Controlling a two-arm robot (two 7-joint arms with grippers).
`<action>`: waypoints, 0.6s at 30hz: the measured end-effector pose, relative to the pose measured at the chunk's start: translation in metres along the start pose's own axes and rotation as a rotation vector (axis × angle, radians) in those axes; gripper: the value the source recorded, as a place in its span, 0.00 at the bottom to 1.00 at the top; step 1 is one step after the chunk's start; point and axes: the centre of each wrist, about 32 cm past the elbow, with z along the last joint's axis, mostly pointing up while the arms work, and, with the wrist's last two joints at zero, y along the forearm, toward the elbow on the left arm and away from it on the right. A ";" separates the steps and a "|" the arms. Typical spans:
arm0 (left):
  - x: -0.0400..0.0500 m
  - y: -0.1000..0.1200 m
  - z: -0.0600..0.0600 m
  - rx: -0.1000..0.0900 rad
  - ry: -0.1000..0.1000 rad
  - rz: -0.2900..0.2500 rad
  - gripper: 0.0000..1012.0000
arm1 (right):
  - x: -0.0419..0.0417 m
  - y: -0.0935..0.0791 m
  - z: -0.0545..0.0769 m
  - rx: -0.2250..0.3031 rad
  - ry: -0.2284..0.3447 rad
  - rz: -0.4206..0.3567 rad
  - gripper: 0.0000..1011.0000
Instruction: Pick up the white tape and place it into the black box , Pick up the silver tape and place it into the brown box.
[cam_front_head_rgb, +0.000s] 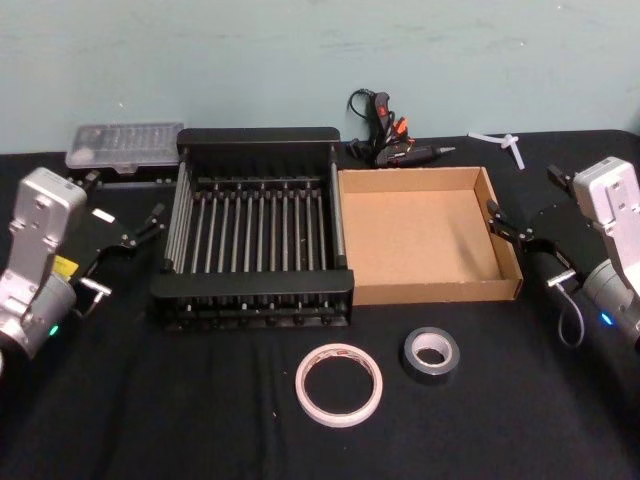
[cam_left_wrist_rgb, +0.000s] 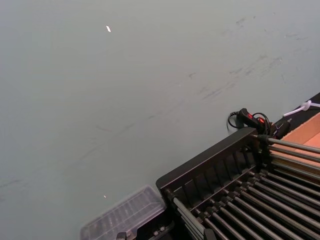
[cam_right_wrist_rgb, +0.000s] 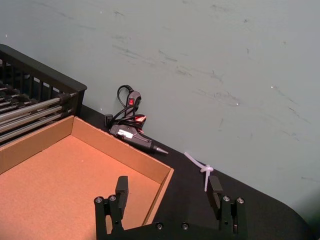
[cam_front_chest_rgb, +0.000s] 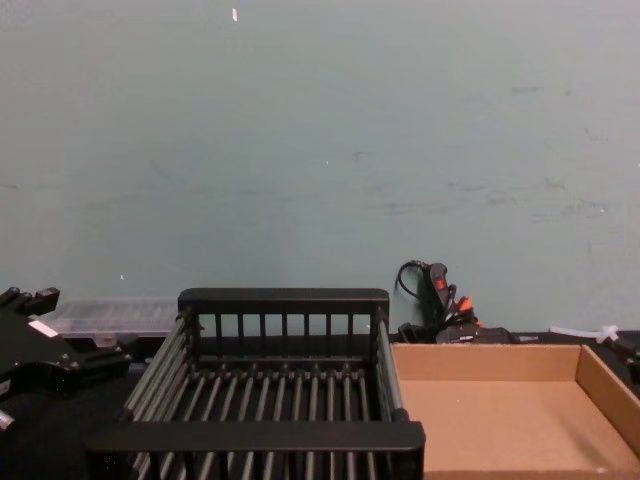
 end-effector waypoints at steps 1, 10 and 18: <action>0.0000 0.000 0.000 0.000 0.000 0.000 0.99 | 0.0000 0.000 0.000 0.000 0.000 0.000 0.99; 0.0000 0.000 0.000 0.000 0.000 0.000 0.99 | 0.0000 0.000 0.000 0.000 0.000 0.000 0.99; 0.0000 0.000 0.000 0.000 0.000 0.000 0.99 | 0.0000 0.000 0.000 0.000 0.000 0.000 0.99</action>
